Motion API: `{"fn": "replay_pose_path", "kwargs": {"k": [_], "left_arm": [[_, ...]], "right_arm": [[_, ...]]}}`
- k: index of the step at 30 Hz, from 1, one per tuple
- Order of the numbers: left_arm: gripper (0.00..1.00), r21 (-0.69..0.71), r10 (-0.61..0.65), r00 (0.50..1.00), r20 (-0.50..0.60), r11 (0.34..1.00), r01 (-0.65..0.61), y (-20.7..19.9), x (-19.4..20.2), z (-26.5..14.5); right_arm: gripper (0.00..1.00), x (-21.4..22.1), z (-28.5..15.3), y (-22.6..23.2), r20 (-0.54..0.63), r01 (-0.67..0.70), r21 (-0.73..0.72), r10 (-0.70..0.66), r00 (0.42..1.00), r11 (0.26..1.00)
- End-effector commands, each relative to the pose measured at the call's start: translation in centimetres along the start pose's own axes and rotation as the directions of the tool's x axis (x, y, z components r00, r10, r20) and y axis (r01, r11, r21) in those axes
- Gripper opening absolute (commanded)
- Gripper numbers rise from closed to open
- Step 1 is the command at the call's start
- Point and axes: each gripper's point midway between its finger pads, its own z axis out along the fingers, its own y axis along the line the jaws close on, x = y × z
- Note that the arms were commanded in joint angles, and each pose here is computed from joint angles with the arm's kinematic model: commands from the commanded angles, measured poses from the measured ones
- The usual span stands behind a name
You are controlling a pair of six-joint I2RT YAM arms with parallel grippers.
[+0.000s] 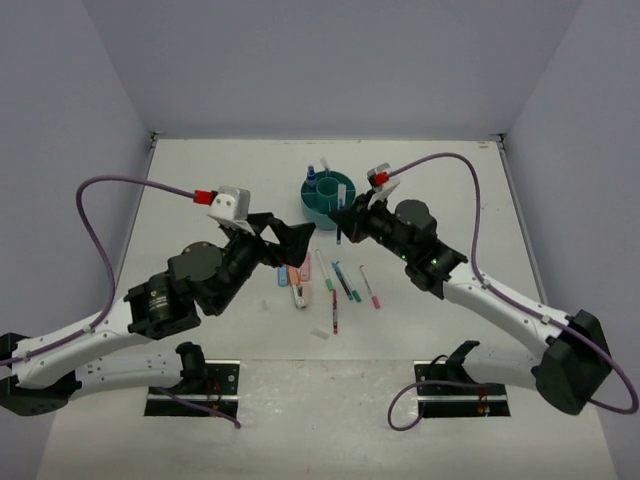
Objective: Sort the stationery into containers
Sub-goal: Place the pen in the storage box.
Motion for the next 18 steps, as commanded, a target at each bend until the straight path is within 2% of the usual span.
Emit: {"fn": "replay_pose_path", "kwargs": {"k": [1,2,3,6,9,11,18], "left_arm": [[1.00,-0.287,-0.026,0.998,0.062,0.957,0.043,6.2,-2.3,-2.6],[1.00,-0.267,-0.005,0.999,0.035,0.964,0.014,6.2,-1.8,-2.9],[1.00,-0.252,-0.002,1.000,0.027,0.968,0.009,6.3,-1.8,-3.3],[1.00,-0.226,0.060,0.997,-0.051,0.971,-0.070,7.1,0.2,-4.2],[1.00,-0.222,0.085,0.993,-0.080,0.970,-0.101,8.1,1.2,-5.2],[1.00,-0.204,0.120,0.987,-0.111,0.969,-0.141,8.5,2.5,-5.4],[1.00,-0.162,0.157,0.974,-0.161,0.970,-0.183,8.3,4.3,-5.3]], "right_arm": [[0.00,-8.9,3.9,-8.1,0.216,0.019,0.312,-0.090,0.972,0.950],[0.00,-9.2,5.1,-10.8,0.224,0.023,0.362,-0.111,0.968,0.932],[0.00,-11.0,5.8,-11.5,0.262,0.034,0.370,-0.139,0.955,0.929],[0.00,-11.4,9.2,-15.8,0.228,0.088,0.414,-0.197,0.953,0.906],[0.00,-10.6,12.3,-19.6,0.202,0.111,0.405,-0.208,0.957,0.907],[0.00,-10.6,13.1,-21.0,0.201,0.112,0.389,-0.204,0.958,0.914],[0.01,-7.2,15.4,-20.5,0.110,0.213,0.235,-0.243,0.964,0.948]]}}
